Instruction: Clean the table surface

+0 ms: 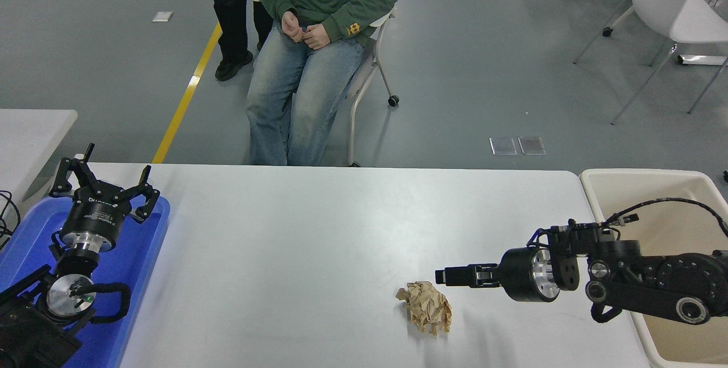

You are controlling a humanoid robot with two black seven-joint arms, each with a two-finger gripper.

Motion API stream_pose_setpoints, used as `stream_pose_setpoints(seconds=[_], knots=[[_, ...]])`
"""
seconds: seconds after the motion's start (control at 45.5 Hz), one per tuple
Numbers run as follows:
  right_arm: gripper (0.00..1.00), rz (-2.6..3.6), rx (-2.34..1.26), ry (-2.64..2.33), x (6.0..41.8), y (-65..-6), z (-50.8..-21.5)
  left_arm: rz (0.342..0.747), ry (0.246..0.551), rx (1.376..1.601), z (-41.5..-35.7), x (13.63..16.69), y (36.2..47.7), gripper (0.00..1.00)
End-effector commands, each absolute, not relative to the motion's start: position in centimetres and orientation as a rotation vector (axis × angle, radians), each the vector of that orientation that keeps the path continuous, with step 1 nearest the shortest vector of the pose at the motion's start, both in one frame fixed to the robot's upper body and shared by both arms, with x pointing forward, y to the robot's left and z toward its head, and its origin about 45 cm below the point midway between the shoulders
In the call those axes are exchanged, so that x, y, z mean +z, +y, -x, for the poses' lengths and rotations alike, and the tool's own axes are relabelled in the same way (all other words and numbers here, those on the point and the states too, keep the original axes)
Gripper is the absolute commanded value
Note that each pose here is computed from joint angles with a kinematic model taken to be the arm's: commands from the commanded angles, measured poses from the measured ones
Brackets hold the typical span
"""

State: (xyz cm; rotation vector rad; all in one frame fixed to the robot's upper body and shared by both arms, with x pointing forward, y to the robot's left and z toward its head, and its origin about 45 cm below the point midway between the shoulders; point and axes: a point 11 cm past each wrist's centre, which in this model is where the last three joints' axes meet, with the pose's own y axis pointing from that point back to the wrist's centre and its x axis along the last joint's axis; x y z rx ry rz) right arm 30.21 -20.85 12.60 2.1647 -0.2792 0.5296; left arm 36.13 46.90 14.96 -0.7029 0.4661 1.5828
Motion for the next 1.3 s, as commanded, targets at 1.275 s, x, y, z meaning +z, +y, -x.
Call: stream_pose_setpoints(seconds=[1.275], knots=[[0.91, -2.123, 0.773, -0.286, 9.3, -16.3, -30.6, 0.703, 0.466, 1.583, -36.13, 14.96, 46.9, 1.00]])
